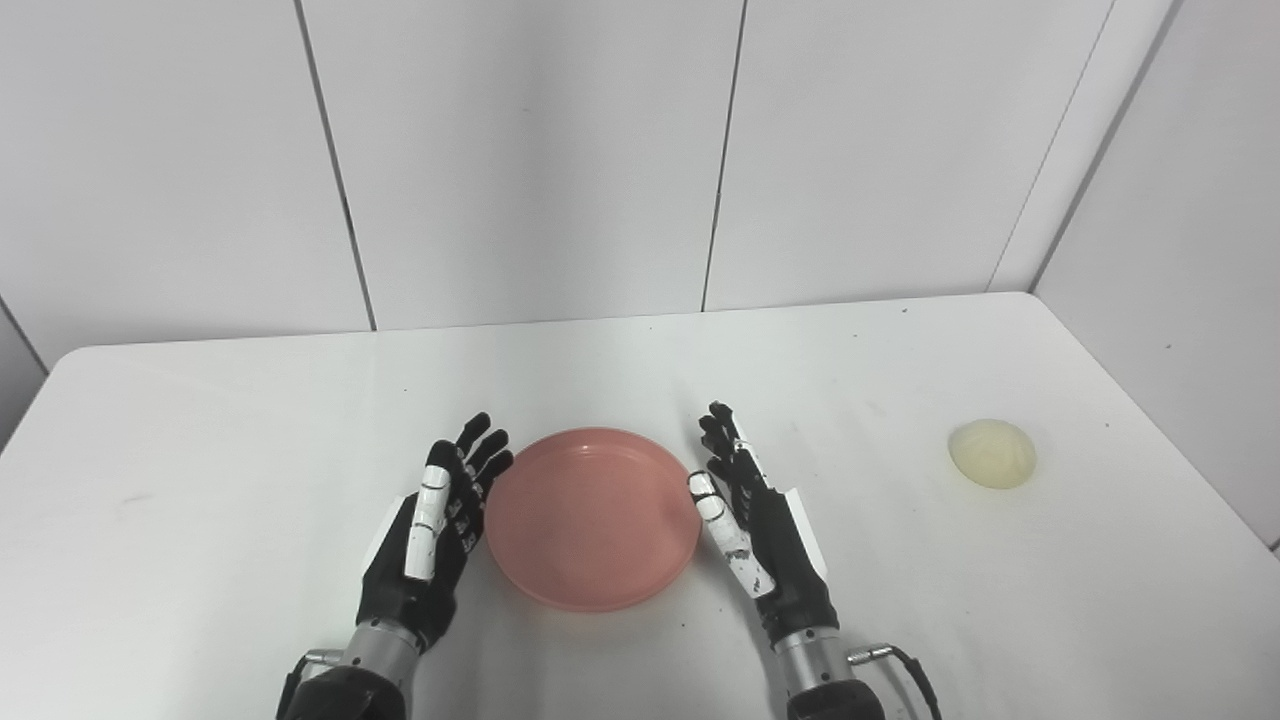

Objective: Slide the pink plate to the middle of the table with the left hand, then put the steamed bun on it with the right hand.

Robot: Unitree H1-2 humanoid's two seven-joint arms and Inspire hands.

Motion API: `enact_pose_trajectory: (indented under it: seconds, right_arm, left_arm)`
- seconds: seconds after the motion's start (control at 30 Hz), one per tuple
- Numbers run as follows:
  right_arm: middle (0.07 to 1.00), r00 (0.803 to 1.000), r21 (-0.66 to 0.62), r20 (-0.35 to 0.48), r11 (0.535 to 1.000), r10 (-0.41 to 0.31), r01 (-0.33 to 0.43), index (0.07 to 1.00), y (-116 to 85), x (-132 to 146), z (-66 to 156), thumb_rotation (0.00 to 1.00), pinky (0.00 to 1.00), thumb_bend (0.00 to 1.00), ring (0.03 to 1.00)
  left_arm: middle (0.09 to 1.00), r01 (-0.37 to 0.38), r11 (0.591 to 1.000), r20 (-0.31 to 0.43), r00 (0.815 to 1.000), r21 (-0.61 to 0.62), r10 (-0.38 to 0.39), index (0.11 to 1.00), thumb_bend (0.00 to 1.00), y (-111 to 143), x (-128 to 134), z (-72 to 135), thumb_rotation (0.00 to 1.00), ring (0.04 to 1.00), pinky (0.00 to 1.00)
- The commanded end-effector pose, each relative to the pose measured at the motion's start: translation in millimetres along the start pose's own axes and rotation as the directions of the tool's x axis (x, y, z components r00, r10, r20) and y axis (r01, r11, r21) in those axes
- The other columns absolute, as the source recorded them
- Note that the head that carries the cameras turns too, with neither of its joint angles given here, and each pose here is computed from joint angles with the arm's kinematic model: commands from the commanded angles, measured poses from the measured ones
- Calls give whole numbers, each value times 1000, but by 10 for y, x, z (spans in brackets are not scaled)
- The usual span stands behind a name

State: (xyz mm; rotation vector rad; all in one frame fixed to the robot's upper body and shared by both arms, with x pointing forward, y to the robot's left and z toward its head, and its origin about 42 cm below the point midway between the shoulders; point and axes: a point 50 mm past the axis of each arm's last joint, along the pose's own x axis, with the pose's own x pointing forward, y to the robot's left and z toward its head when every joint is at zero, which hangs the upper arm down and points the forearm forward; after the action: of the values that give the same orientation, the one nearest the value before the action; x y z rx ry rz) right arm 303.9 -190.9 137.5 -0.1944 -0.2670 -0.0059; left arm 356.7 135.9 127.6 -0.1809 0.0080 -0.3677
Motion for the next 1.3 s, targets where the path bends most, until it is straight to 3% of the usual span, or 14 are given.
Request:
enact_pose_trajectory:
  seconds: [0.0,0.13,0.2,0.37,0.47,0.53,0.6,0.77,0.93,1.0,1.17,1.27]
  right_arm:
    - [945,998,-47,37,997,-59,61,967,-157,89,61,886,933,606,947]
    - [924,990,-115,46,984,-130,135,945,-372,191,101,884,922,653,934]
    - [922,983,-193,76,965,-166,178,946,-512,257,163,839,904,610,930]
    - [923,963,-301,75,915,-258,269,947,-891,354,169,508,887,596,918]
    - [908,935,-360,64,866,-349,348,932,-1211,415,80,441,845,608,891]
    - [895,912,-382,67,834,-404,398,914,-1426,454,36,319,790,623,859]
    - [875,882,-402,65,796,-468,452,897,-1637,493,43,277,753,641,835]
    - [835,843,-475,115,716,-526,512,870,-1950,493,227,241,686,670,797]
    - [790,830,-606,170,608,-532,513,821,-2149,502,362,245,651,716,756]
    - [792,823,-646,150,576,-548,501,814,-2211,497,383,257,658,738,760]
    - [822,779,-699,88,519,-621,493,826,-2316,475,346,257,730,762,834]
    - [819,766,-718,71,500,-639,484,827,-2313,473,282,241,688,798,807]
  left_arm:
    - [994,10,1000,2,1000,15,-10,992,739,70,43,38,1000,995,997]
    - [1000,10,999,12,1000,36,-10,1000,749,91,96,36,1000,1000,1000]
    - [1000,-11,999,15,1000,46,10,999,741,84,119,10,1000,1000,1000]
    - [1000,-31,998,31,999,48,30,1000,703,42,150,-15,1000,1000,1000]
    - [1000,-51,997,50,998,55,49,1000,687,31,168,-45,1000,1000,1000]
    - [1000,-69,996,67,996,60,65,1000,667,31,183,-69,1000,1000,1000]
    - [1000,-79,995,77,994,61,74,1000,663,45,194,-80,1000,1000,1000]
    - [1000,-76,994,73,995,75,70,1000,661,86,205,-90,1000,1000,1000]
    - [1000,-75,995,70,995,65,70,1000,647,152,194,-91,1000,1000,1000]
    - [1000,-76,995,70,995,65,72,1000,658,176,188,-92,1000,1000,1000]
    - [1000,-66,996,64,996,62,62,1000,675,234,157,-76,1000,1000,1000]
    - [1000,-59,996,57,997,59,56,1000,672,290,144,-82,1000,1000,1000]
